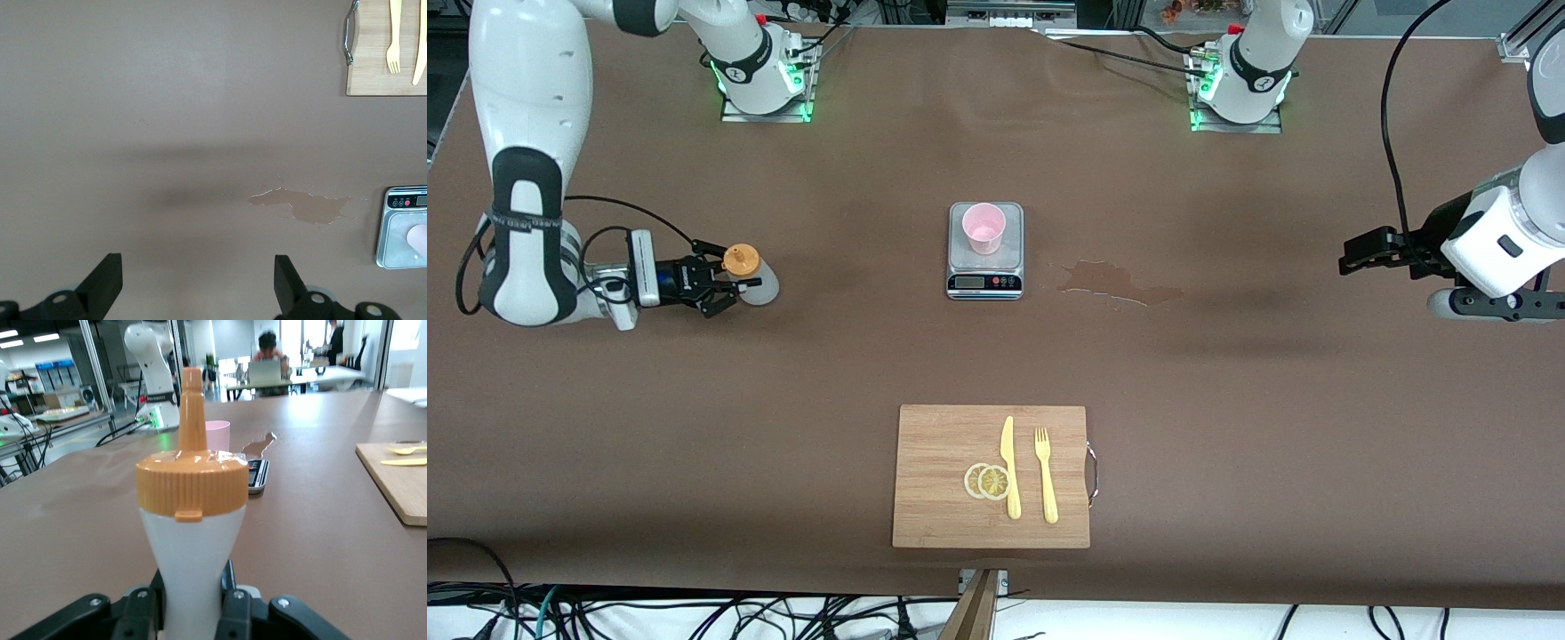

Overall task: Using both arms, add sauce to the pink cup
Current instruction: 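Carry the sauce bottle back and lower it onto the table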

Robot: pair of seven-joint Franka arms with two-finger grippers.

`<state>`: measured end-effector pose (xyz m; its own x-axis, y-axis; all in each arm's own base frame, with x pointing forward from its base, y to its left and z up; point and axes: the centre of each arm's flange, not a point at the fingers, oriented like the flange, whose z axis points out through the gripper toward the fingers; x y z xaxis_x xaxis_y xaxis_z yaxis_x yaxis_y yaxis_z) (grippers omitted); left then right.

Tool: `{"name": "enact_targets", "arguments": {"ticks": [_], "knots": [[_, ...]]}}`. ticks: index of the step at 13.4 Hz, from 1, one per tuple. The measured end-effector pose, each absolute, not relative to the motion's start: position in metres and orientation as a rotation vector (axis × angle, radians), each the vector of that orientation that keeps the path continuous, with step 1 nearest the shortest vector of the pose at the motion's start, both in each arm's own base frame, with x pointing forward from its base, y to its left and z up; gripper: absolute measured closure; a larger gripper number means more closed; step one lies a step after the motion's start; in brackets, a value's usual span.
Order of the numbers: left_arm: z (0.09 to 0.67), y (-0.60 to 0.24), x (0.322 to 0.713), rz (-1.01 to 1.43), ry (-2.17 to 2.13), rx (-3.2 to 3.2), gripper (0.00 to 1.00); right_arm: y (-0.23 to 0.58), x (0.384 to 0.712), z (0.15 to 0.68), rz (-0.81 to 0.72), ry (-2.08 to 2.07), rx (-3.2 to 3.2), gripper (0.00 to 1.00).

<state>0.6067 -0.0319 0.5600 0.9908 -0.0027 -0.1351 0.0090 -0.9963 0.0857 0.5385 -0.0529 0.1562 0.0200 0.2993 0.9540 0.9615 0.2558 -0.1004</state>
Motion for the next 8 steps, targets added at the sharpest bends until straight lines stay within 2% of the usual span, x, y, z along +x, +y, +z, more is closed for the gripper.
{"name": "enact_targets", "arguments": {"ticks": [2,5,7,8], "knots": [[0.56,-0.033,0.607,-0.207,0.003,3.048,0.0,-0.061,0.538,0.132,-0.854,-1.463,-1.199,0.68],[0.56,-0.033,0.607,-0.207,0.001,3.048,0.0,-0.062,0.54,0.123,-0.864,-1.465,-1.18,0.68],[0.56,-0.034,0.607,-0.207,0.0,3.048,0.0,-0.061,0.541,0.123,-0.864,-1.466,-1.175,0.54],[0.56,-0.034,0.607,-0.207,0.0,3.048,0.0,-0.061,0.541,0.123,-0.864,-1.466,-1.175,0.42]]}}
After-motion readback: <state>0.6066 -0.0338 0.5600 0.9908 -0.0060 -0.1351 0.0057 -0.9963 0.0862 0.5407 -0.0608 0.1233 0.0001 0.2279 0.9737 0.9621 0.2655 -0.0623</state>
